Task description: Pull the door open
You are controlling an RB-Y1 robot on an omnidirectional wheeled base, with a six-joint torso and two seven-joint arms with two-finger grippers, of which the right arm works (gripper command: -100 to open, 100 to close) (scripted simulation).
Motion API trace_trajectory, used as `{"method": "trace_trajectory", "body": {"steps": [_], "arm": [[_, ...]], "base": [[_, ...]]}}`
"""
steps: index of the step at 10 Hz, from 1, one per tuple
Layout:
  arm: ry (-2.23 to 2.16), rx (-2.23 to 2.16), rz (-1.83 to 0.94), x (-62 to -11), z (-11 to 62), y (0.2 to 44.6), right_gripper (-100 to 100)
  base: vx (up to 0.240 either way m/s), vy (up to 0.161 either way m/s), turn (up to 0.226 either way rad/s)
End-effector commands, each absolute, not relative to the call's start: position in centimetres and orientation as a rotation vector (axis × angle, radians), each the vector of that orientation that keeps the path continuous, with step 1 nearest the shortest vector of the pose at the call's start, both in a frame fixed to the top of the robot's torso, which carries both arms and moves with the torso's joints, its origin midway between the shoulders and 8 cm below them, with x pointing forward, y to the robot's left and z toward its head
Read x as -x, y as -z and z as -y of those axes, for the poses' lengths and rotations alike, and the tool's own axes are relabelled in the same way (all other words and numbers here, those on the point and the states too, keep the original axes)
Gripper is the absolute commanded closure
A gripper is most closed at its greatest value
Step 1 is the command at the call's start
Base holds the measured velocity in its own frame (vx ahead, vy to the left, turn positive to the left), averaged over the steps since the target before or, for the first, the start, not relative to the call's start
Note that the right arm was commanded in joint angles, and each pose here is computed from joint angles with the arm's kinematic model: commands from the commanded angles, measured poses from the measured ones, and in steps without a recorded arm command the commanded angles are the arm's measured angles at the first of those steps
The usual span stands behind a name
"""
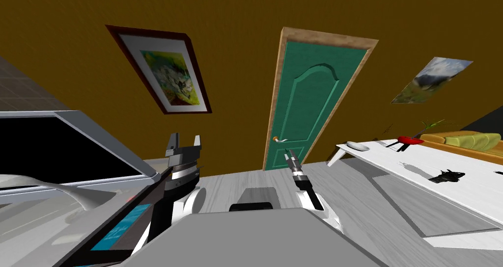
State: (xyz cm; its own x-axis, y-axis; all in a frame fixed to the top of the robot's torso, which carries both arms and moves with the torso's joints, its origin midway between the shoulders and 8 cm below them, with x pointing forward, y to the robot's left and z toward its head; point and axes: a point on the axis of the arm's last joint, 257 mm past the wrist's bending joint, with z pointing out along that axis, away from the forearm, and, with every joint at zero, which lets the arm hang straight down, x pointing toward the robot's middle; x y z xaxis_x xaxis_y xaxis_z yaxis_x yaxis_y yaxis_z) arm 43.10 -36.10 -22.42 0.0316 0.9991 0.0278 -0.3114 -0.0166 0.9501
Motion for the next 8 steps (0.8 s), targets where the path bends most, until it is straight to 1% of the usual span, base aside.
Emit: {"method": "trace_trajectory", "body": {"steps": [1, 6, 7, 8], "arm": [[-1.319, -1.020, -0.956, -43.2, 37.0, 23.6, -100], [-1.271, -1.075, -1.002, -43.1, 38.9, 26.9, -100], [-1.258, -1.087, -1.014, -43.2, 39.7, 27.6, -100], [-1.246, -1.095, -1.025, -43.3, 40.4, 28.2, -100]], "base": [[0.032, -0.054, 0.132], [0.031, -0.047, 0.087], [0.029, -0.051, 0.128], [0.055, -0.076, 0.244]]}}
